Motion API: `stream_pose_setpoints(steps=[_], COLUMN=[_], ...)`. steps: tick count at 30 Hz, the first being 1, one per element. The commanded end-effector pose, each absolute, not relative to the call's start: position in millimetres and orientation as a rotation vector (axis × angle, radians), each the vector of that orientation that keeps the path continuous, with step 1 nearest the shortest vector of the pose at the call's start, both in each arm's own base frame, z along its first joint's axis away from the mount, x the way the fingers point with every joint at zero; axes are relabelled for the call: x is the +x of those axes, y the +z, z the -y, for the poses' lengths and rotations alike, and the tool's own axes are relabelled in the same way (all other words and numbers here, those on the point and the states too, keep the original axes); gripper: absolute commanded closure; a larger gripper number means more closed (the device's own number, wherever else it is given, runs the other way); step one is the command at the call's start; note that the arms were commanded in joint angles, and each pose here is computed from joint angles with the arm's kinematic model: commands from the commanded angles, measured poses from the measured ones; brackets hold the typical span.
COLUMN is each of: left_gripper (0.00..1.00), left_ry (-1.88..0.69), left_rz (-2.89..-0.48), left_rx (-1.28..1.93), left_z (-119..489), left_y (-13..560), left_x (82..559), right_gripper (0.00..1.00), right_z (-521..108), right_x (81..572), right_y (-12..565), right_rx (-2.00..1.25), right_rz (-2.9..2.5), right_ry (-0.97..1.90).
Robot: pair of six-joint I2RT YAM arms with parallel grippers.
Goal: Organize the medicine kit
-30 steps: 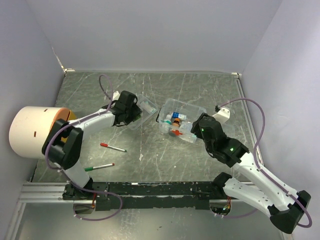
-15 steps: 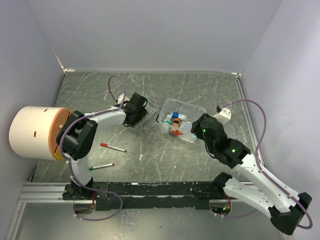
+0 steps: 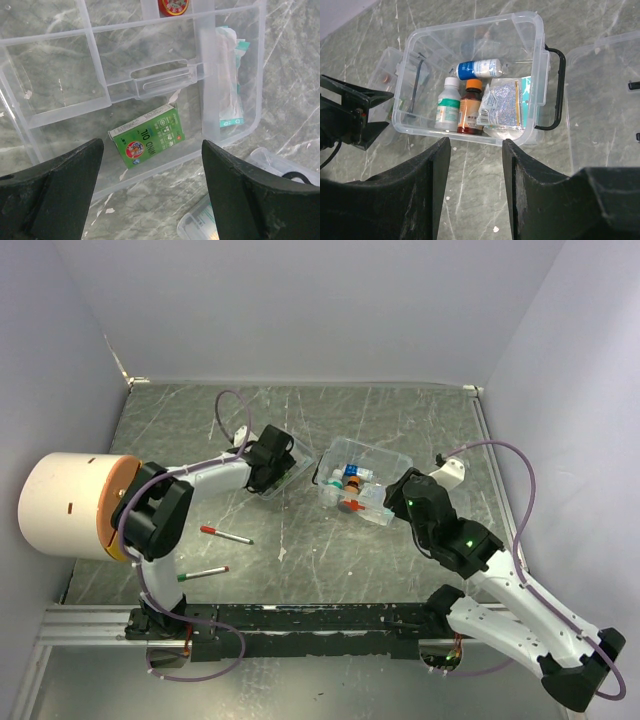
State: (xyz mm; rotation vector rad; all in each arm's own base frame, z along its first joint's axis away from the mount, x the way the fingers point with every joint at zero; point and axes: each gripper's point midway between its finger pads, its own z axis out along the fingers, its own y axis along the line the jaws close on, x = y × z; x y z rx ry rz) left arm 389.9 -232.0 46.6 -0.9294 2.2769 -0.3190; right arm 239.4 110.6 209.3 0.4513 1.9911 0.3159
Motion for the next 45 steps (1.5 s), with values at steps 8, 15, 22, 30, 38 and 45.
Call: stream_pose_setpoints(steps=[8, 15, 22, 30, 38, 45], left_gripper=[0.15, 0.12, 0.1, 0.11, 0.01, 0.16], left_ry=[-0.535, -0.612, -0.756, -0.716, -0.533, -0.397], left_rz=[-2.195, -2.012, -1.908, -2.001, -2.247, -2.415], left_rx=[-0.54, -0.123, 0.223, 0.408, 0.543, 0.641], left_z=[232, 246, 280, 263, 224, 206], left_y=[128, 195, 253, 249, 163, 100], left_x=[395, 417, 405, 419, 435, 432], right_gripper=[0.54, 0.55, 0.53, 0.52, 0.51, 0.51], right_z=[-101, -96, -84, -87, -97, -96], right_x=[240, 240, 244, 255, 252, 246], right_y=[218, 222, 246, 263, 245, 222], right_rx=[0.479, 0.495, 0.5, 0.472, 0.51, 0.563], right_rz=[-1.948, -1.934, -1.871, -1.844, -1.897, -1.978], right_ry=[0.292, 0.274, 0.216, 0.182, 0.24, 0.195])
